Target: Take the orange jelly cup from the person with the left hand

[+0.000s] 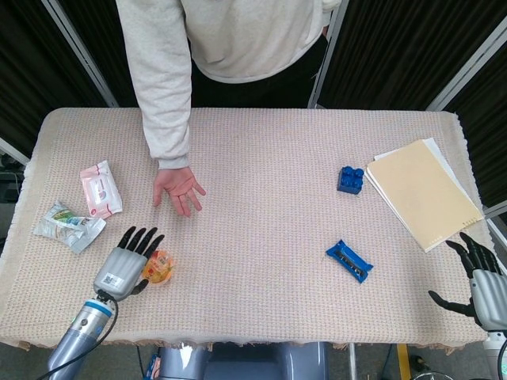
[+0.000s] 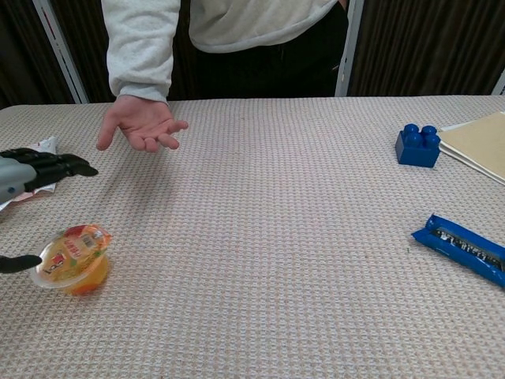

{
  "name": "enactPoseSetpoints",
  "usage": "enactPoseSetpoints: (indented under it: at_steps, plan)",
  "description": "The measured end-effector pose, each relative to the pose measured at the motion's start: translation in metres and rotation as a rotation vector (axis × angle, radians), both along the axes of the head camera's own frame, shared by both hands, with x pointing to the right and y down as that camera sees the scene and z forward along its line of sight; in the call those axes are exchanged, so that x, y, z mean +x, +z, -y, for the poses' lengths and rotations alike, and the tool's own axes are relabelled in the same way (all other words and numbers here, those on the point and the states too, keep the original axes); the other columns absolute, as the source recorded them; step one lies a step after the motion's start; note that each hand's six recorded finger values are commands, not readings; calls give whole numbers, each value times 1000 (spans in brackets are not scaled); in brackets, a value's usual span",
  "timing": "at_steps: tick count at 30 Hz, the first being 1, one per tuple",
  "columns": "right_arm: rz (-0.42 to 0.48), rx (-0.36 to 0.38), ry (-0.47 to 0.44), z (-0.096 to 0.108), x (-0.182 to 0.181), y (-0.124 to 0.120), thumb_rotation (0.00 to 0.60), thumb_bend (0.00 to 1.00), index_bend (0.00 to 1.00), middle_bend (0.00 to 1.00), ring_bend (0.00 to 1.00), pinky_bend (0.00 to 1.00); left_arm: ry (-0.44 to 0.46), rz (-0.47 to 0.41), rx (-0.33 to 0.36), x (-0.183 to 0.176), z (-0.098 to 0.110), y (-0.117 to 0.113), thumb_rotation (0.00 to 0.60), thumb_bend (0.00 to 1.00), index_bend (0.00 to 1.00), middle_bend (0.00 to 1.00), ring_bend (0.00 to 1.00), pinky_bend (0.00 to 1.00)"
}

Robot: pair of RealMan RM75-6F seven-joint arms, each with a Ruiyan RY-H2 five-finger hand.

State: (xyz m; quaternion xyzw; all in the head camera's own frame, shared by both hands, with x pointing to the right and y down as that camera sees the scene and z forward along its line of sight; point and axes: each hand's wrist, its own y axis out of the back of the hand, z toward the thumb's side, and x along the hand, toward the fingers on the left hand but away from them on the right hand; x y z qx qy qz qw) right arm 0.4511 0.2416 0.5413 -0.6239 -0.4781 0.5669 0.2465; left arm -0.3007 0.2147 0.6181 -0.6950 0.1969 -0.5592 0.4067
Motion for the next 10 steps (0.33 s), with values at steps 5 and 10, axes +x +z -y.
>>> enactPoseSetpoints:
  at_steps: [5, 10]
  plan:
    - [-6, 4, -16, 1, -2, 0, 600, 75, 142, 0, 0, 0, -52, -38, 99, -31, -2, -34, 600, 241, 0, 0, 0, 0]
    - [-8, 2, -32, 1, -6, 2, 600, 75, 139, 0, 0, 0, -95, -4, 181, -73, -15, -56, 600, 208, 0, 0, 0, 0]
